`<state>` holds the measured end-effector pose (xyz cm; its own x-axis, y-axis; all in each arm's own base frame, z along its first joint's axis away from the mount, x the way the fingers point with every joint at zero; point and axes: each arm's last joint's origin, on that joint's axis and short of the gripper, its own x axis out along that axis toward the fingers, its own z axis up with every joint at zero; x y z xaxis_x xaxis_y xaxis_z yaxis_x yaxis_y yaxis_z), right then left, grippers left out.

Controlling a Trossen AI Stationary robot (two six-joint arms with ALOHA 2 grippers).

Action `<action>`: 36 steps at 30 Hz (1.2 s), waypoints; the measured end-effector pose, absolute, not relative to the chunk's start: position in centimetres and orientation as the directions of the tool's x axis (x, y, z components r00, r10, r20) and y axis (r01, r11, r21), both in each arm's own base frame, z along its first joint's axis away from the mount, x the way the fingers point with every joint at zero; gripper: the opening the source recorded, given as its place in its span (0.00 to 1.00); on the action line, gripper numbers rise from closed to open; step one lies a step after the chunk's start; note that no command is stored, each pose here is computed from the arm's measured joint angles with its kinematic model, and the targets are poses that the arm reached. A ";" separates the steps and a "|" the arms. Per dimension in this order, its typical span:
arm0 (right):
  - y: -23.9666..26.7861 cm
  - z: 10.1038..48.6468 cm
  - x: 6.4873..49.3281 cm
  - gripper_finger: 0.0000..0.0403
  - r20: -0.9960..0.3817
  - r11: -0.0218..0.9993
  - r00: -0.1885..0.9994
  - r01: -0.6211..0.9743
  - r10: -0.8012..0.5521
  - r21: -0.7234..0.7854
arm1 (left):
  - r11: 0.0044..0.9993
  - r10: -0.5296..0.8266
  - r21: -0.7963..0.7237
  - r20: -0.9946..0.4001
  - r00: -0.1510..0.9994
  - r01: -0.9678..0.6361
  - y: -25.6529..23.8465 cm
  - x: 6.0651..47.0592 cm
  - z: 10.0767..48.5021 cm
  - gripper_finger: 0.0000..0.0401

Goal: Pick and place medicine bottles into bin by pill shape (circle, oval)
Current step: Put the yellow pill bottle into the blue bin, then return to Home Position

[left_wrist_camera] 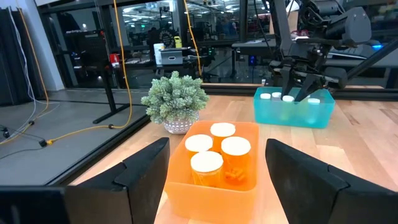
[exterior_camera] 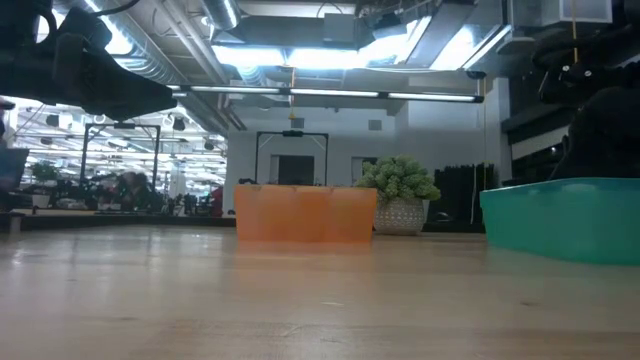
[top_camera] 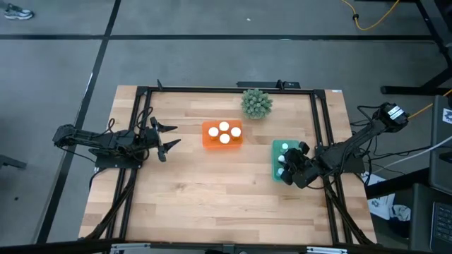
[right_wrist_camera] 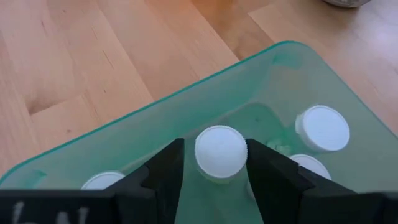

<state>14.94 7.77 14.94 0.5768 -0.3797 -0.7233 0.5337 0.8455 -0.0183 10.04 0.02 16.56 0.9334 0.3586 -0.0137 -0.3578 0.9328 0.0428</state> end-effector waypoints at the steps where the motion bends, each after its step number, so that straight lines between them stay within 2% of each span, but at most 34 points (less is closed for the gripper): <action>1: 7.8 14.9 14.9 0.43 -0.723 0.845 0.577 0.534 -0.380 -0.019 | 0.933 0.359 0.043 -0.013 0.933 -0.358 0.0 10.0 16.6 0.64; 8: 7.8 15.2 15.0 0.43 -0.720 0.844 0.573 0.535 -0.392 -0.033 | 0.933 0.358 0.043 -0.014 0.933 -0.358 0.0 10.0 16.6 0.64; 17: 8.2 17.7 15.9 0.43 -0.665 0.835 0.597 0.544 -0.449 -0.075 | 0.933 0.358 0.043 -0.014 0.933 -0.358 0.0 10.0 16.6 0.64; 29: 9.1 20.8 17.4 0.43 -0.608 0.848 0.671 0.531 -0.423 -0.005 | 0.933 0.358 0.043 -0.013 0.933 -0.358 0.0 10.0 16.6 0.64; 36: 9.3 20.9 17.6 0.43 -0.600 0.879 0.690 0.474 -0.404 -0.048 | 0.933 0.358 0.043 -0.014 0.933 -0.358 0.0 10.0 16.6 0.64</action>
<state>17.62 9.28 20.94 0.6900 -0.4045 -0.6003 0.4739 0.8793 -0.0478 10.04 0.02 16.57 0.9334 0.3585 -0.0135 -0.3576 0.9329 0.0427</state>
